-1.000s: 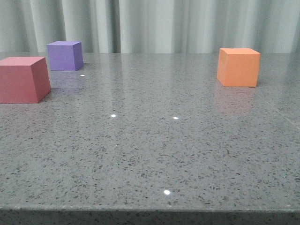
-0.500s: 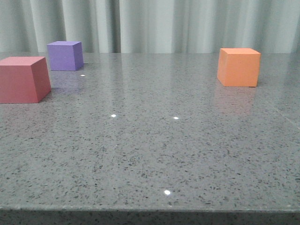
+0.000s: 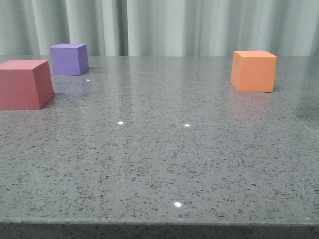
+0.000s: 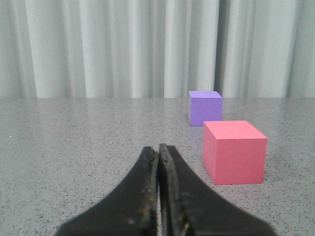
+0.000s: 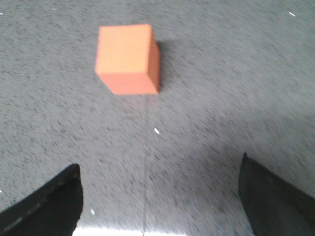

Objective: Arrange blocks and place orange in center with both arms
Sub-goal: 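Lower the right gripper over the orange cube and close on it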

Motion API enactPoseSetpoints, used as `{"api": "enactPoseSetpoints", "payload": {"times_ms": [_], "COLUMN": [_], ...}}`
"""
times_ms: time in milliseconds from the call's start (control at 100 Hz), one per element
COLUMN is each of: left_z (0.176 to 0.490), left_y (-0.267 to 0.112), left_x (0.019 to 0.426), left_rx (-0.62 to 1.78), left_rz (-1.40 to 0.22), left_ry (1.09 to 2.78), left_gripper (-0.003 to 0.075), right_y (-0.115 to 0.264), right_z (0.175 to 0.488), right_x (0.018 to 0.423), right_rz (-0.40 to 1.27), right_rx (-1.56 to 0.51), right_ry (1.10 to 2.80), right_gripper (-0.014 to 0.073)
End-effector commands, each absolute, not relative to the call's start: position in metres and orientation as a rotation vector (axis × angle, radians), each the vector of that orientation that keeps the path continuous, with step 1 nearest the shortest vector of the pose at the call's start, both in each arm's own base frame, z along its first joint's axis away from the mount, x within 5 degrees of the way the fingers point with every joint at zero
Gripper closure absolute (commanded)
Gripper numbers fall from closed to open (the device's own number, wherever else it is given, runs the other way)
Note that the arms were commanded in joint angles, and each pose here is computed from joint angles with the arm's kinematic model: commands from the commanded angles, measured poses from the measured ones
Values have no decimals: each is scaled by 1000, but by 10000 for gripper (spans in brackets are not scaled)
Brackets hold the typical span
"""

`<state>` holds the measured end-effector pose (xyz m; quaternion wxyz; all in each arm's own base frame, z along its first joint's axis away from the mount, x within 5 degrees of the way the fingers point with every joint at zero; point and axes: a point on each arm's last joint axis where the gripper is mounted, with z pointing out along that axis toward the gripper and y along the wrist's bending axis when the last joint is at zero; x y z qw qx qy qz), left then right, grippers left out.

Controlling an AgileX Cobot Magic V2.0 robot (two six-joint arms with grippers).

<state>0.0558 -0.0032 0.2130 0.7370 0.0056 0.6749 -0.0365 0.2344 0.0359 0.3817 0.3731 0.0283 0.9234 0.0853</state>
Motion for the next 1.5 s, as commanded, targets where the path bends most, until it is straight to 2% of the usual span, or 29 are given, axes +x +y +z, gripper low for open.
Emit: {"api": "enactPoseSetpoints", "payload": {"times_ms": [0, 250, 610, 840, 1140, 1490], "left_z": [207, 207, 207, 207, 207, 207], "left_y": [-3, -3, -3, -3, -3, -3], "left_x": [54, 54, 54, 54, 54, 54], "left_rx": [11, 11, 11, 11, 11, 11], "left_rz": [-85, -85, -85, -85, -85, -85], "left_ry": [1408, 1408, 1408, 1408, 1408, 1408], "left_gripper": [741, 741, 741, 741, 741, 741], "right_y": [46, 68, 84, 86, 87, 88], "right_z": [397, 386, 362, 347, 342, 322], "right_x": [257, 320, 372, 385, 392, 401], "right_rz": [215, 199, 151, 129, 132, 120], "right_rx": [10, -46, -90, -100, -98, -100], "right_ry": [2266, 2318, 2358, 2373, 2352, 2411], "right_gripper": [-39, -39, -39, -39, -39, -39]}}
